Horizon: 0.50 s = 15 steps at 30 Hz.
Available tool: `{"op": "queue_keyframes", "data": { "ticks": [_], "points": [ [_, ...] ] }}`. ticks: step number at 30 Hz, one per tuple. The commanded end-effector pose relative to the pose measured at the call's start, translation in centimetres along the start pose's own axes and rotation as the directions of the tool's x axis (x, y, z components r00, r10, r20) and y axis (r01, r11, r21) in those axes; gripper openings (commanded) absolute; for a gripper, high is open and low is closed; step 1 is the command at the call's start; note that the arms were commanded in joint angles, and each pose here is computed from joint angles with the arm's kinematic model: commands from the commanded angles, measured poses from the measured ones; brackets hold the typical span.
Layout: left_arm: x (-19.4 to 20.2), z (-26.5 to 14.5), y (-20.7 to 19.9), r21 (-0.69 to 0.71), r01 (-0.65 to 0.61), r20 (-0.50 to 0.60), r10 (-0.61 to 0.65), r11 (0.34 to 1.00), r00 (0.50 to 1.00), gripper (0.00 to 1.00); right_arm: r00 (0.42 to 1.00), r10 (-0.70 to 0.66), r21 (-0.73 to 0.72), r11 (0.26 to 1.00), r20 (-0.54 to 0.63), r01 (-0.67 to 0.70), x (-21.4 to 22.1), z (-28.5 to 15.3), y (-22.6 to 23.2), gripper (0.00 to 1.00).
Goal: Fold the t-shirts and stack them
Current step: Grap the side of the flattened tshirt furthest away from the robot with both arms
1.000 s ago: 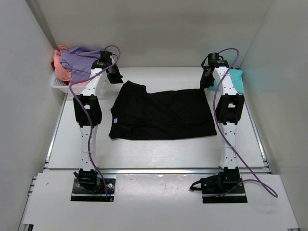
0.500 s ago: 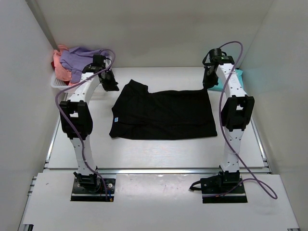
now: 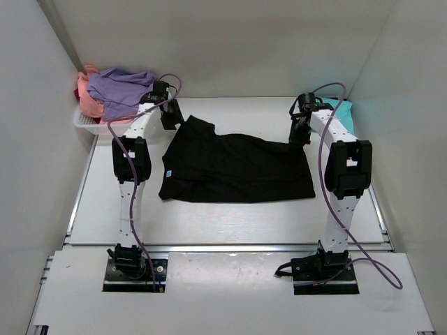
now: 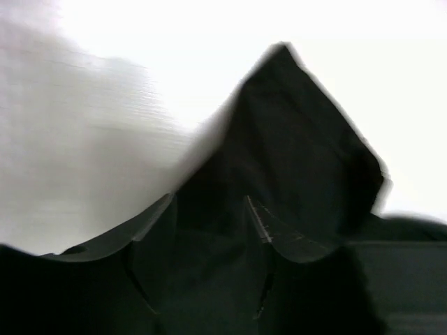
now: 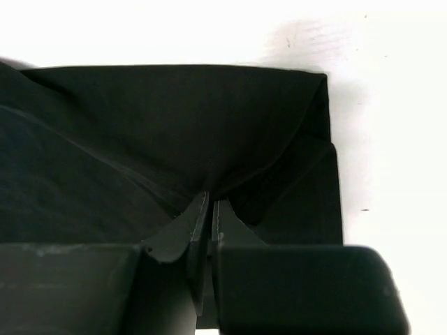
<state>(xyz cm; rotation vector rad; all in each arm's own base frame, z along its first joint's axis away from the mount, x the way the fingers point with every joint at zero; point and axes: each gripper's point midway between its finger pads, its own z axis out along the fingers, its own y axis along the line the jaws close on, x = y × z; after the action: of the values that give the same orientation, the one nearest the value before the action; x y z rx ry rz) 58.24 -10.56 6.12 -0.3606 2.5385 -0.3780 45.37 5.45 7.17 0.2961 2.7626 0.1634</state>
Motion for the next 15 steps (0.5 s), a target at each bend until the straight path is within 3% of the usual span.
{"op": "queue_keyframes", "data": {
  "ticks": [1, 12, 14, 15],
  "points": [
    [-1.4, -0.3, 0.8, -0.066, -0.013, 0.043, 0.015, 0.998, 0.999, 0.54, 0.987, 0.056, -0.071, 0.996, 0.15, -0.046, -3.0, -3.4, 1.1, 0.01],
    [-0.2, 2.9, 2.0, -0.099, -0.013, 0.016, 0.014, 0.995, 1.0, 0.58, 0.989, 0.06, -0.085, 0.995, 0.135, -0.048, -2.2, -2.5, 1.3, 0.0],
    [-0.1, 2.8, 1.8, -0.103, -0.025, 0.014, 0.027, 0.994, 1.0, 0.53, 0.988, 0.069, -0.087, 0.995, 0.135, -0.058, -2.1, -2.5, 1.1, 0.0],
    [0.1, 2.9, 1.4, -0.101, -0.033, 0.013, 0.035, 0.994, 0.999, 0.44, 0.989, 0.065, -0.09, 0.994, 0.13, -0.053, -2.1, -2.3, 1.2, 0.0]
  ]
}}
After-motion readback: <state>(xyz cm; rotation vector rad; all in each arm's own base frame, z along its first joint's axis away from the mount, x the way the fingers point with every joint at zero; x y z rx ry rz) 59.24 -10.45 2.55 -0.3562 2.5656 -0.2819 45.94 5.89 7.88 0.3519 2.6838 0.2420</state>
